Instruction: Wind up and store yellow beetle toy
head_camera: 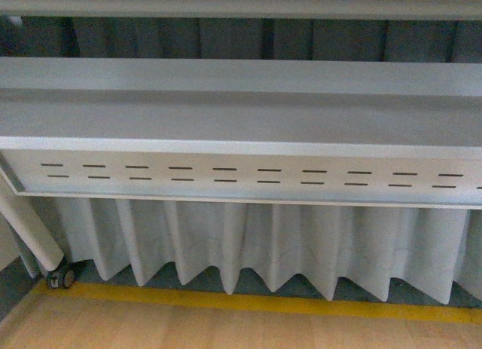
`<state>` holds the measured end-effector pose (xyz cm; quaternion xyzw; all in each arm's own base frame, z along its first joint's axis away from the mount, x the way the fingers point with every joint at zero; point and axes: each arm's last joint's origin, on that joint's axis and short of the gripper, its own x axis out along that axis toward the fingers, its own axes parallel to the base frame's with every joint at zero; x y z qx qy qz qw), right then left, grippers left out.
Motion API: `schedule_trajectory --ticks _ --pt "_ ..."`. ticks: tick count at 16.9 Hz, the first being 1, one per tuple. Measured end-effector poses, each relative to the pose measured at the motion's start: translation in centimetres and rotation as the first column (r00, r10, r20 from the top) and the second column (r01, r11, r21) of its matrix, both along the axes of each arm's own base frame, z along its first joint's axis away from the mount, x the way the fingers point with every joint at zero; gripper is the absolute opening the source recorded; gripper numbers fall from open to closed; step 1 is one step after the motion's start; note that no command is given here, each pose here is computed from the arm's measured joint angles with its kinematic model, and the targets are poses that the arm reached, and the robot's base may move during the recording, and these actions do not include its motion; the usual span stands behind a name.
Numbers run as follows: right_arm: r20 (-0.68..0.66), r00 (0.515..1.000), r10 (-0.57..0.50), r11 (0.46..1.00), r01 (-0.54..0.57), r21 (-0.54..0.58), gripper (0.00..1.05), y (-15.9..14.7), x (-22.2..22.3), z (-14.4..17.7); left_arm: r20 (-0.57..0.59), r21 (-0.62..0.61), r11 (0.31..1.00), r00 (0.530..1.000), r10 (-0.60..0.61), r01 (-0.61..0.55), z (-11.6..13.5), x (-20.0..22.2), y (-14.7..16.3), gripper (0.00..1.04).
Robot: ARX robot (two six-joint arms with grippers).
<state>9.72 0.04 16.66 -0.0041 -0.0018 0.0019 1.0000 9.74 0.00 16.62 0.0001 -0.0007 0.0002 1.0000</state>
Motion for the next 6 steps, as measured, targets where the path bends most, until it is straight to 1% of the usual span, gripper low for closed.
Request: schedule_trajectory --ticks 6 --pt "0.0 1.0 0.0 1.0 0.0 0.0 0.98 0.0 0.0 0.0 0.0 0.0 1.0 1.0 0.0 0.0 0.0 0.0 0.0 0.98"
